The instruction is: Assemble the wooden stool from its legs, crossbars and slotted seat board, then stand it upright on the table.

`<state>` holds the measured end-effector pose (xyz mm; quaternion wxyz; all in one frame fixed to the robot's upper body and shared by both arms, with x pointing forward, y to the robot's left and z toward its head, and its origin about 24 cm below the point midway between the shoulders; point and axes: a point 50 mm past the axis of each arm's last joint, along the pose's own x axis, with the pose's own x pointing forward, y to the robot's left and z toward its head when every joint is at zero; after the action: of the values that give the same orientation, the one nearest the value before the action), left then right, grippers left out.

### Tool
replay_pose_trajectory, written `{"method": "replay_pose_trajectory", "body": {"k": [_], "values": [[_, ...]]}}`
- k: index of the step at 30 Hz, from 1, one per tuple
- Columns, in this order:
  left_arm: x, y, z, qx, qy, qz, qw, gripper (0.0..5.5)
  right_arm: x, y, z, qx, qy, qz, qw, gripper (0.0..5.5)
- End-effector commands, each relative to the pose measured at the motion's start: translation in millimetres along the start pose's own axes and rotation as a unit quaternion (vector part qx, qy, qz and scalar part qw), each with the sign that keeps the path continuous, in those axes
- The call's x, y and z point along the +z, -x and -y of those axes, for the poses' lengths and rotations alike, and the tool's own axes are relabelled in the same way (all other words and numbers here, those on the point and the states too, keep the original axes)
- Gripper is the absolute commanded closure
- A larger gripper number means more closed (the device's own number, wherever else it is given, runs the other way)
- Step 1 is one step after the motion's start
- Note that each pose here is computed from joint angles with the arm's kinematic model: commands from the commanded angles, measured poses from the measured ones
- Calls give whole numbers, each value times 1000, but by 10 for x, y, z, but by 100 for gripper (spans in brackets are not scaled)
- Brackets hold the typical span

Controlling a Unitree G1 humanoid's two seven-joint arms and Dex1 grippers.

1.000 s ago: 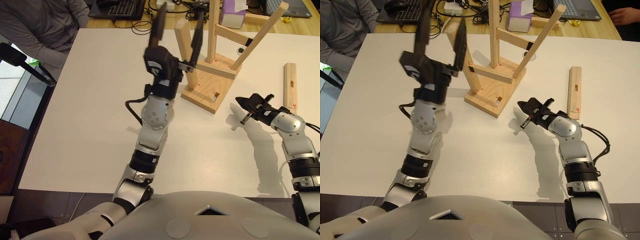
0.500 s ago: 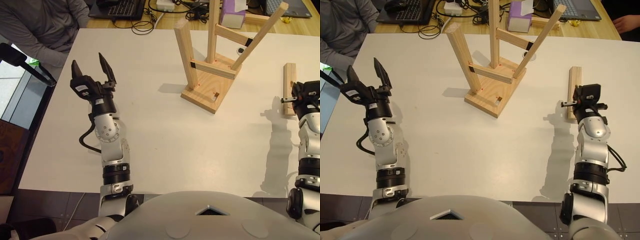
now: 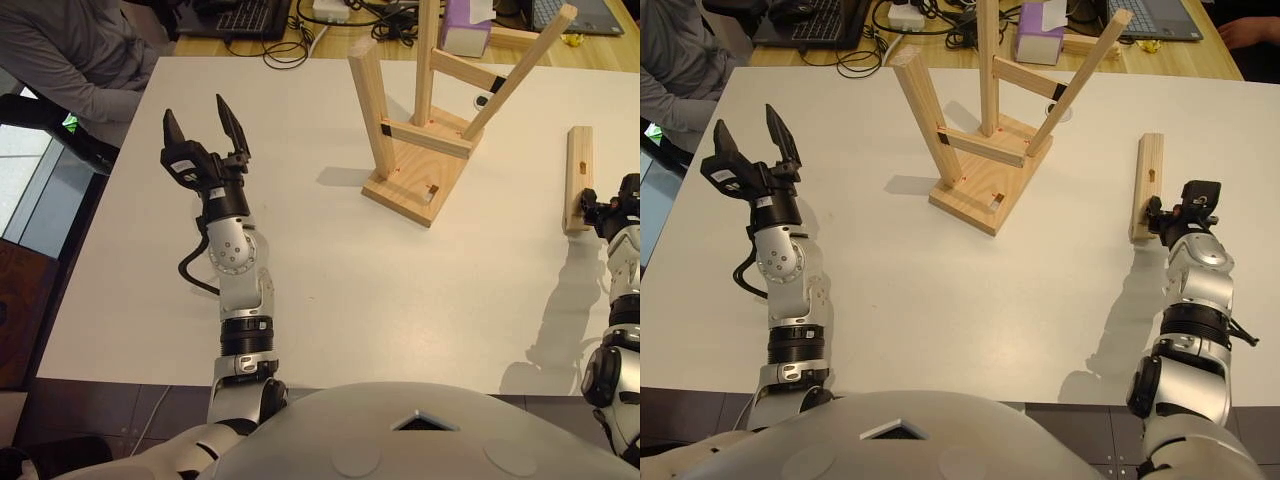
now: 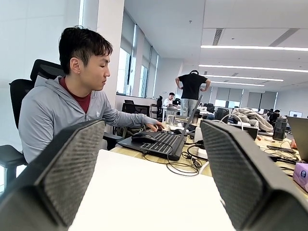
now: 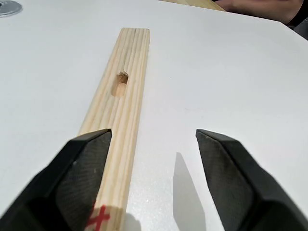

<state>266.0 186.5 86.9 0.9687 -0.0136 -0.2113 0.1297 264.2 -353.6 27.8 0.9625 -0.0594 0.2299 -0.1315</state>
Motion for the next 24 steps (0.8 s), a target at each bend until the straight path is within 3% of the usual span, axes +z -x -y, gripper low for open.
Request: {"method": "replay_pose_trajectory", "body": {"k": [1, 5, 11, 16, 24], "values": [[14, -29, 86, -20, -8, 9, 1000, 183, 1, -3, -34, 17, -19, -6, 1000, 154], [11, -16, 106, -24, -9, 11, 1000, 183, 108, -23, -91, 28, -40, 12, 999, 86], [-7, -19, 133, -30, -10, 11, 999, 183, 182, -109, -250, 24, -176, -18, 984, 86], [-29, -12, 152, -31, -7, 10, 999, 183, -3, -135, -292, -21, -164, -99, 981, 86], [33, -29, 37, 4, -9, 24, 1000, 183, -534, 137, -308, 18, -104, -183, 977, 232]]}}
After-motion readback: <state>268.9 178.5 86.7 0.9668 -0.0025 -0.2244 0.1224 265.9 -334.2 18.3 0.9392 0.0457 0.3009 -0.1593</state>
